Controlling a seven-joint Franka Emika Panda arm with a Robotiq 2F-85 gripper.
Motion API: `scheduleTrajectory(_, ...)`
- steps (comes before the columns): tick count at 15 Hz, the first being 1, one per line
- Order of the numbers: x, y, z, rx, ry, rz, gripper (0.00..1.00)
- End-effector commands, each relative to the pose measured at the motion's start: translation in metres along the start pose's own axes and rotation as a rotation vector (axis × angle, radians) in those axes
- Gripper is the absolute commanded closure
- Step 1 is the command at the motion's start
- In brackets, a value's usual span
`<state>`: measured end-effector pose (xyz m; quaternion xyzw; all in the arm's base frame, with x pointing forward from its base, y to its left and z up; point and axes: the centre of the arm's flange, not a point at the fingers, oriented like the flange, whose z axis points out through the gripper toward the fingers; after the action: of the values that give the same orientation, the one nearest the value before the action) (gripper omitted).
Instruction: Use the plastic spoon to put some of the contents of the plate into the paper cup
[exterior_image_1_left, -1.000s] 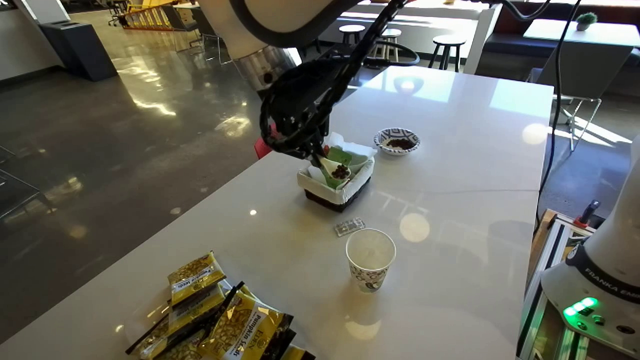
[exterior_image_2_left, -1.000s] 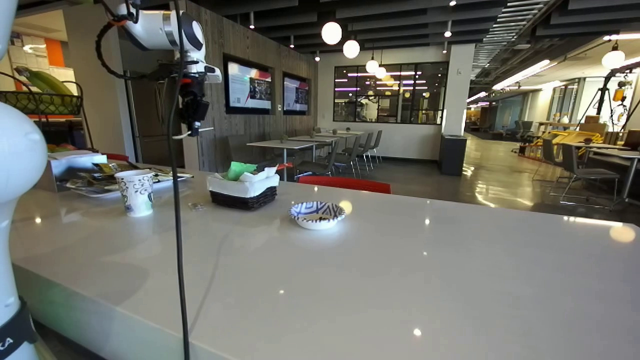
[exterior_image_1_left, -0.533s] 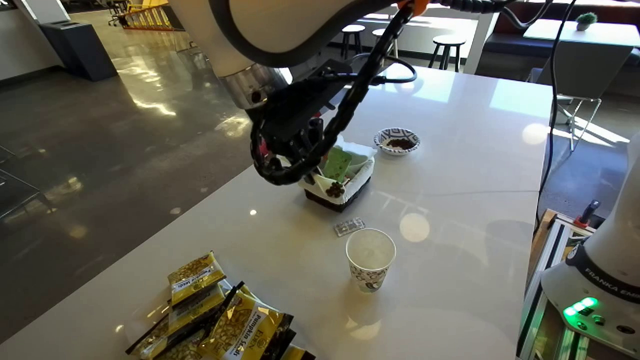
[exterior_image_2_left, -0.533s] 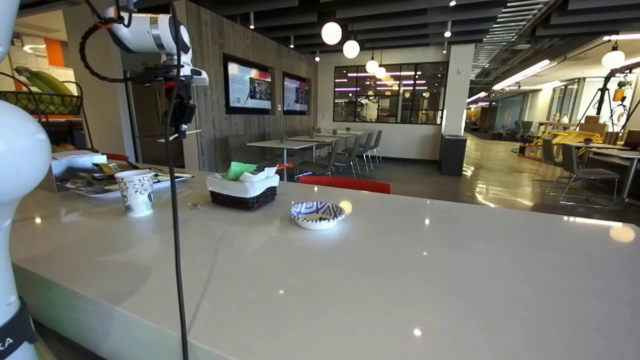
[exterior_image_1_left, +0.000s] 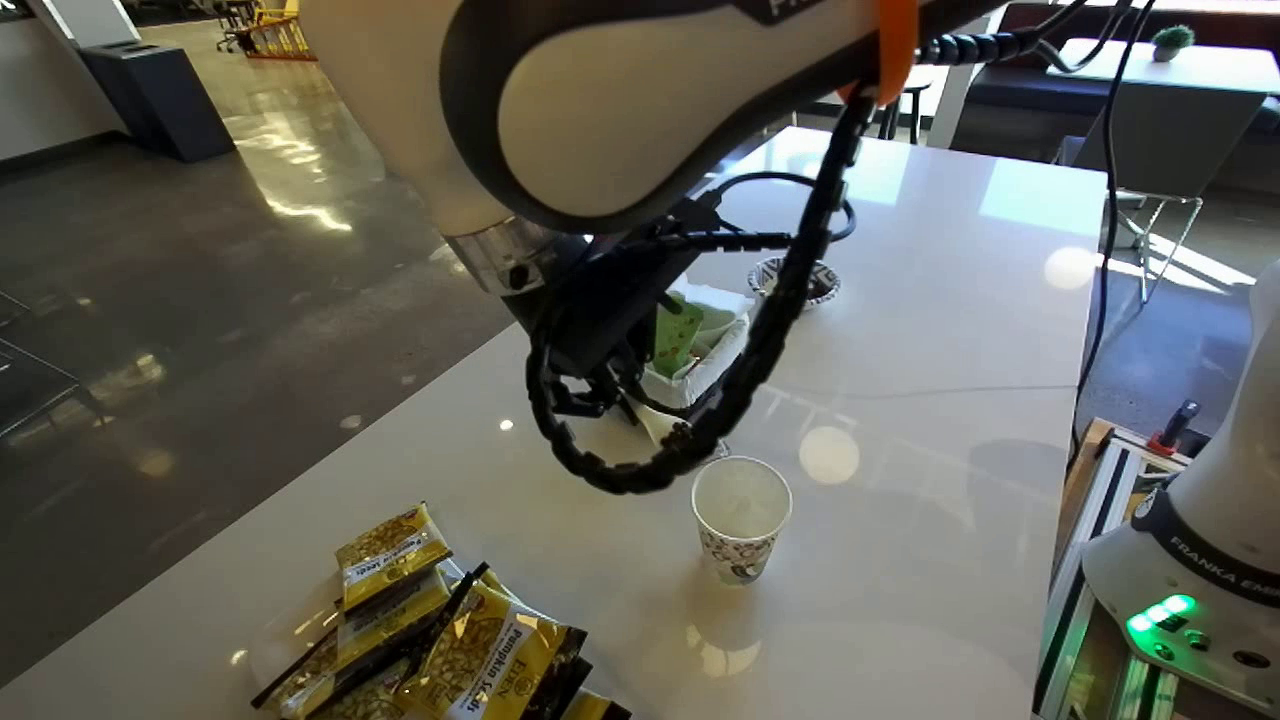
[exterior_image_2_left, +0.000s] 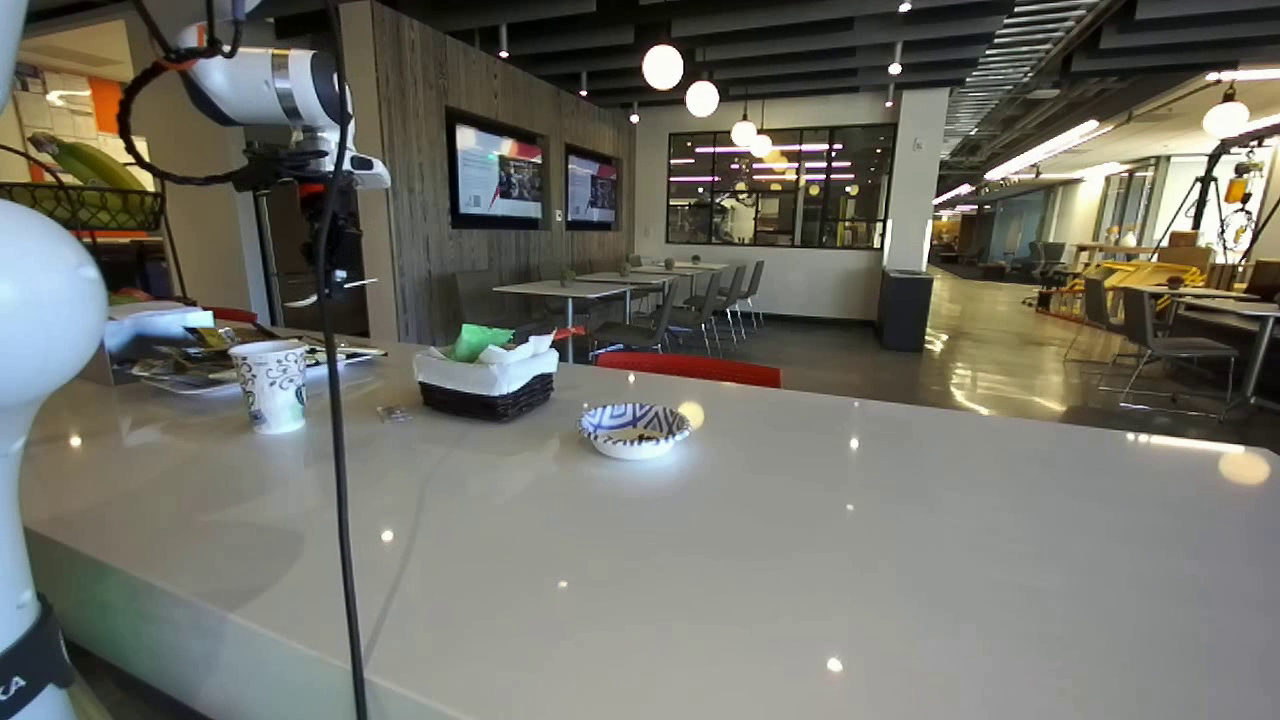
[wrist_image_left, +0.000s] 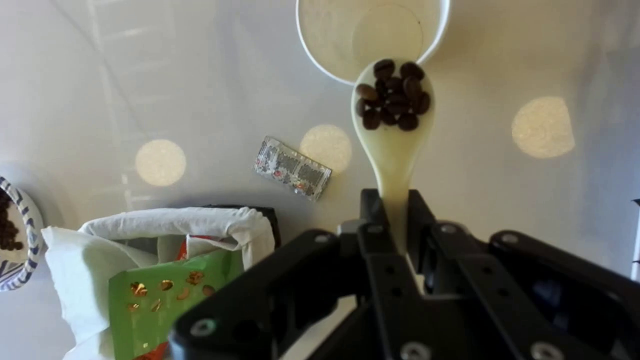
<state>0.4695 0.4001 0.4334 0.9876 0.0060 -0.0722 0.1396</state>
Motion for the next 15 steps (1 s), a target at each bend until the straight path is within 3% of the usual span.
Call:
scheduleTrajectory(1,-0.0037,-0.0008,0.0052,0.000,0.005,0.006,0.86)
scheduleTrajectory(15,-0.0132,0.0050,0.0074,-0.008,0.012,0.014,0.86)
